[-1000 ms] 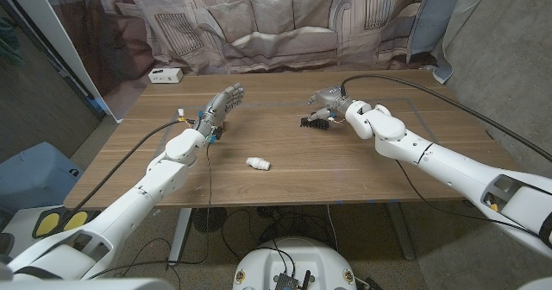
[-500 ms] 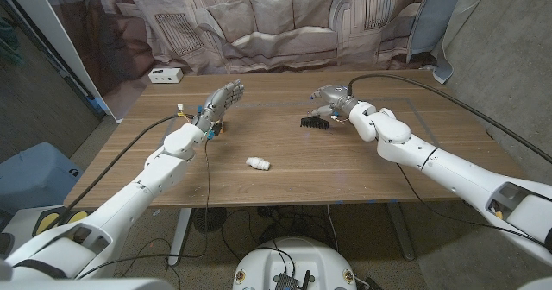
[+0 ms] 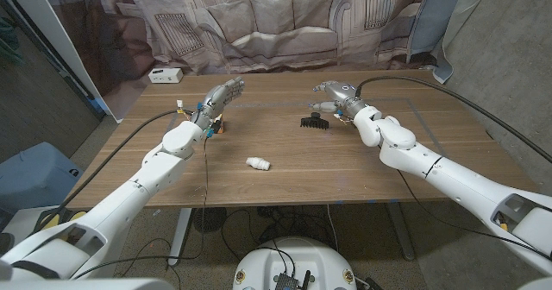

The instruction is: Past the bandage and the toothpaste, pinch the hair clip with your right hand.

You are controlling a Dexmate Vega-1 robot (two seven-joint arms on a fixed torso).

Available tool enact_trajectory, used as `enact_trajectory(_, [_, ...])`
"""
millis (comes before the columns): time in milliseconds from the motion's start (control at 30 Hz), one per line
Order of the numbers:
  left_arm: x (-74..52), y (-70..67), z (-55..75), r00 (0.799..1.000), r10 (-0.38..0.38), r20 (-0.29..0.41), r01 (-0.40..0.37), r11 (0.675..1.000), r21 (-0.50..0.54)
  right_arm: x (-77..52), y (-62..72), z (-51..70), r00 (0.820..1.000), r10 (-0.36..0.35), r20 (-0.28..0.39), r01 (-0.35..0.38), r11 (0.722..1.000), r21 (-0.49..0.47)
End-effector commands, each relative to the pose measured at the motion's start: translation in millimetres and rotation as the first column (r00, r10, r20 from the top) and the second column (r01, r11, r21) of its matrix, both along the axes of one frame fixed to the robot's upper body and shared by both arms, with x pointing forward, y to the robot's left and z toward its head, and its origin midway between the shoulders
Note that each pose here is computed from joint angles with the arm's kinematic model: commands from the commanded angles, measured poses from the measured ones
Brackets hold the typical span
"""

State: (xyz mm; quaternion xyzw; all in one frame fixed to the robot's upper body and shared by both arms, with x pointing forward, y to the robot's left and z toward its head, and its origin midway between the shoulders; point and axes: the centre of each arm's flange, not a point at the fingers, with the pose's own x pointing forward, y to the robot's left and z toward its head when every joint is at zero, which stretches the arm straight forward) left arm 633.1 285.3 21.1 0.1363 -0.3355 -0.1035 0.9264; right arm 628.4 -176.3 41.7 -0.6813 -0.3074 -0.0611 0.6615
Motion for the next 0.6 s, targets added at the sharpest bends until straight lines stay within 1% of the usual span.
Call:
enact_trajectory(33, [-14.3, 6.5, -0.9, 0.999, 0.027, 0.017, -0.027, 0.999, 0.017, -10.7, -7.2, -4.6, 0.999, 0.040, 0.032, -0.044, 0.990, 0.133])
enact_trajectory(133, [-17.3, 8.1, -3.7, 1.000, 0.026, 0.016, -0.026, 1.000, 0.015, -14.7, -9.8, -4.6, 0.998, 0.053, 0.033, -0.058, 0.984, 0.171])
enact_trajectory(267, [-20.6, 8.3, -8.6, 1.000, 0.020, 0.015, -0.020, 1.000, 0.011, -18.5, -14.7, -5.4, 0.993, 0.108, 0.052, -0.117, 0.964, 0.240])
enact_trajectory(333, [-22.4, 7.9, -10.9, 1.000, 0.018, 0.021, -0.018, 1.000, 0.002, -19.9, -17.6, -5.6, 0.991, 0.123, 0.056, -0.133, 0.955, 0.264])
enact_trajectory(433, [-24.2, 6.7, -13.3, 1.000, 0.017, 0.027, -0.017, 1.000, -0.011, -23.8, -21.9, -4.8, 0.989, 0.133, 0.067, -0.147, 0.945, 0.291])
enact_trajectory(600, [-24.8, 3.3, -13.9, 1.000, 0.016, 0.025, -0.016, 1.000, -0.007, -30.9, -28.5, -2.6, 0.986, 0.143, 0.086, -0.164, 0.933, 0.319])
